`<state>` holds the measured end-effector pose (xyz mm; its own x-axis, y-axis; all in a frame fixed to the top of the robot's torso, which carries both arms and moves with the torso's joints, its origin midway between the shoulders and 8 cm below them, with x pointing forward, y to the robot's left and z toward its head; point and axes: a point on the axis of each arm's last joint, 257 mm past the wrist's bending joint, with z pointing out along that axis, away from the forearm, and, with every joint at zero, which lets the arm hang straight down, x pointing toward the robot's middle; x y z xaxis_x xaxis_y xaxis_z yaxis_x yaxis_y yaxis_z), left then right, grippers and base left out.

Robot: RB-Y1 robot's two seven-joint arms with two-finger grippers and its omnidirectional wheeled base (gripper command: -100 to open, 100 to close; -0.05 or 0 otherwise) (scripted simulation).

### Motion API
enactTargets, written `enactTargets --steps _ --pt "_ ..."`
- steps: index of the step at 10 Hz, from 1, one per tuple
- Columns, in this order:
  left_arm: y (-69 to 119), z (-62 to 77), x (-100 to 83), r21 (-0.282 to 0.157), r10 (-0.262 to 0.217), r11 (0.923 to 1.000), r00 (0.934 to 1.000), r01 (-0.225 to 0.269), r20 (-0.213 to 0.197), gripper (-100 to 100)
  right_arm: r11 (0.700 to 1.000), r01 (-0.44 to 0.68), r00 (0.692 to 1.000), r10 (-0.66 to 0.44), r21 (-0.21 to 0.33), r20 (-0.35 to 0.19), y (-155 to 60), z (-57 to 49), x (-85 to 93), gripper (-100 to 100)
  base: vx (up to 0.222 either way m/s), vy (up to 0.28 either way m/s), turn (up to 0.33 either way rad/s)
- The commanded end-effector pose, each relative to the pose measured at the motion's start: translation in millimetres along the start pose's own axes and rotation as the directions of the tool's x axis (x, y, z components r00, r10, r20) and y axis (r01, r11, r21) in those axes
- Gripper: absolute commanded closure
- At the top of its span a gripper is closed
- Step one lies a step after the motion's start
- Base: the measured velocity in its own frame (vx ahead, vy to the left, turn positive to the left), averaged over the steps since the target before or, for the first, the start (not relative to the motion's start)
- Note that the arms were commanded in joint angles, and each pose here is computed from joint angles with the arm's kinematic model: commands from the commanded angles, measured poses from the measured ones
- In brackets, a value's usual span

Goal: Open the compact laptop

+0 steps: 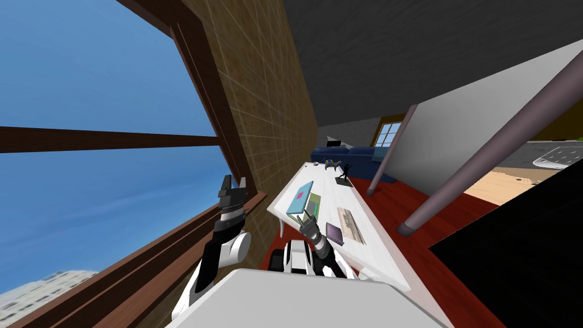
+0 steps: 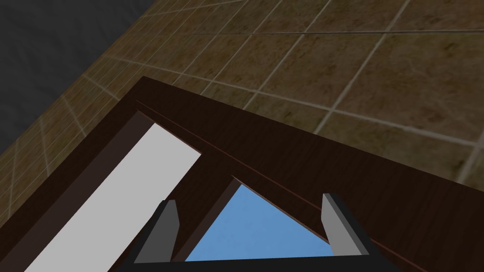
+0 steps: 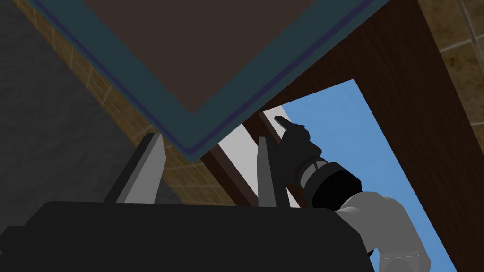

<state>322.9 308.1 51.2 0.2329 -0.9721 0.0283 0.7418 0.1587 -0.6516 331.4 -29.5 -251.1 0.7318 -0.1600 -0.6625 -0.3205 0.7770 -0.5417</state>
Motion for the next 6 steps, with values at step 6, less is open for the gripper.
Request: enactTargets --steps 6 --pt "0.0 0.0 0.0 0.000 0.000 1.0000 1.0000 0.000 0.000 0 1.000 -0.012 1.000 0.012 -0.001 0.016 4.2 -5.7 -7.2 100 0.000 -0.002 0.001"
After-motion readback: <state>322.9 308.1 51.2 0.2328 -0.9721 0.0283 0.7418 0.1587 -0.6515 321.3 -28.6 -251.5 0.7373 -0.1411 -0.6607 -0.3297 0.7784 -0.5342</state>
